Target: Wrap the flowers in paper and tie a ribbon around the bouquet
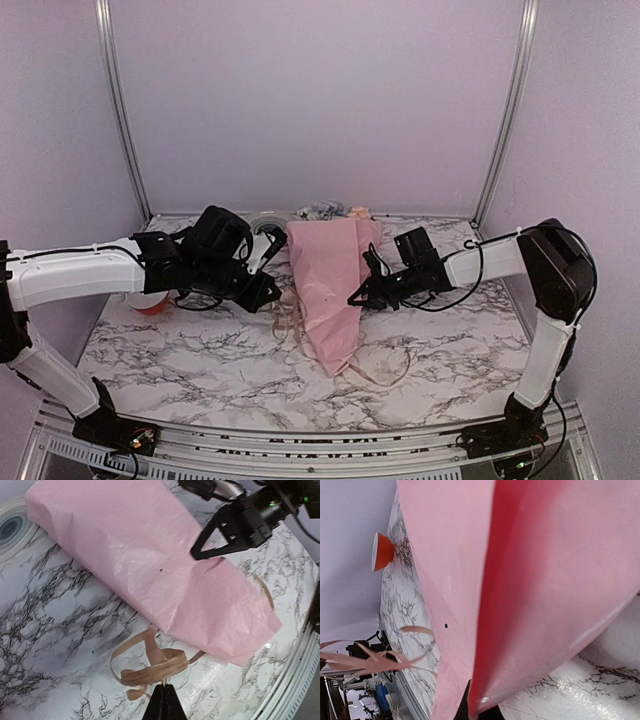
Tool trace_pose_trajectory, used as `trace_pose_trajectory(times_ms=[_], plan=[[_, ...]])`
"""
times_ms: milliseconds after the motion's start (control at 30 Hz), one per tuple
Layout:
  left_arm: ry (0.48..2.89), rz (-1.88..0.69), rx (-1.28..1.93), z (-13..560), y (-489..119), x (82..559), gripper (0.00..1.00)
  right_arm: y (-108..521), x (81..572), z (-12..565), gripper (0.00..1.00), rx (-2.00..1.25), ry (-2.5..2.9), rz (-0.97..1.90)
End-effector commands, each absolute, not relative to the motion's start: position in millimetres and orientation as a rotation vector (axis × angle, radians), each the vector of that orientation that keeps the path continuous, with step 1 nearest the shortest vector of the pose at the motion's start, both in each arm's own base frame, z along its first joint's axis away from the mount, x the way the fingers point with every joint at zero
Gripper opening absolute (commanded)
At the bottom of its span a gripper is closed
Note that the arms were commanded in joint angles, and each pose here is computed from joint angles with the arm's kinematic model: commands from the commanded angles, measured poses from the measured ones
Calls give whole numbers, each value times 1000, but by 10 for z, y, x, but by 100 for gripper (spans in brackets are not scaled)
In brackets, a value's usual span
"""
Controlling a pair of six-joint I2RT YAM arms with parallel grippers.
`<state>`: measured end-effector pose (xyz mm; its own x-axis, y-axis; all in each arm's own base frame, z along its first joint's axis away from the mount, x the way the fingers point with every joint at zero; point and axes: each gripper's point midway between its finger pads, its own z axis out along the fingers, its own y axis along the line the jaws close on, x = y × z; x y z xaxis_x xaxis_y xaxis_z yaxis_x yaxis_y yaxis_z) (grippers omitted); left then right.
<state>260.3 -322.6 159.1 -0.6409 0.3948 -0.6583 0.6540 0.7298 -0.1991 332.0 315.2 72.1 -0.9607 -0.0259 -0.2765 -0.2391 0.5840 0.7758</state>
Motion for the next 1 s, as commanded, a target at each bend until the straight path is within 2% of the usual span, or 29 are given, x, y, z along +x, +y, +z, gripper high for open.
trace_pose_trajectory(times_ms=[0, 300, 500, 767, 867, 967], plan=[[2218, -675, 899, 1954, -3380, 2506, 0, 3232, 3318, 776, 0, -262, 2570, 1326], [2420, -286, 701, 1472, -2784, 2819, 0, 3231, 3322, 774, 0, -268, 2574, 1318], [2483, 79, 447, 1550, -2030, 3057, 0, 3231, 3319, 769, 0, -270, 2576, 1316], [2188, 182, 91, 2553, -1382, 3083, 0, 3225, 3318, 762, 0, -265, 2580, 1314], [2192, 159, 119, 2523, -1372, 3026, 0, 3226, 3320, 749, 0, -264, 2584, 1313], [2282, 106, 179, 2224, -1502, 2976, 0, 3229, 3326, 758, 0, -263, 2582, 1313]])
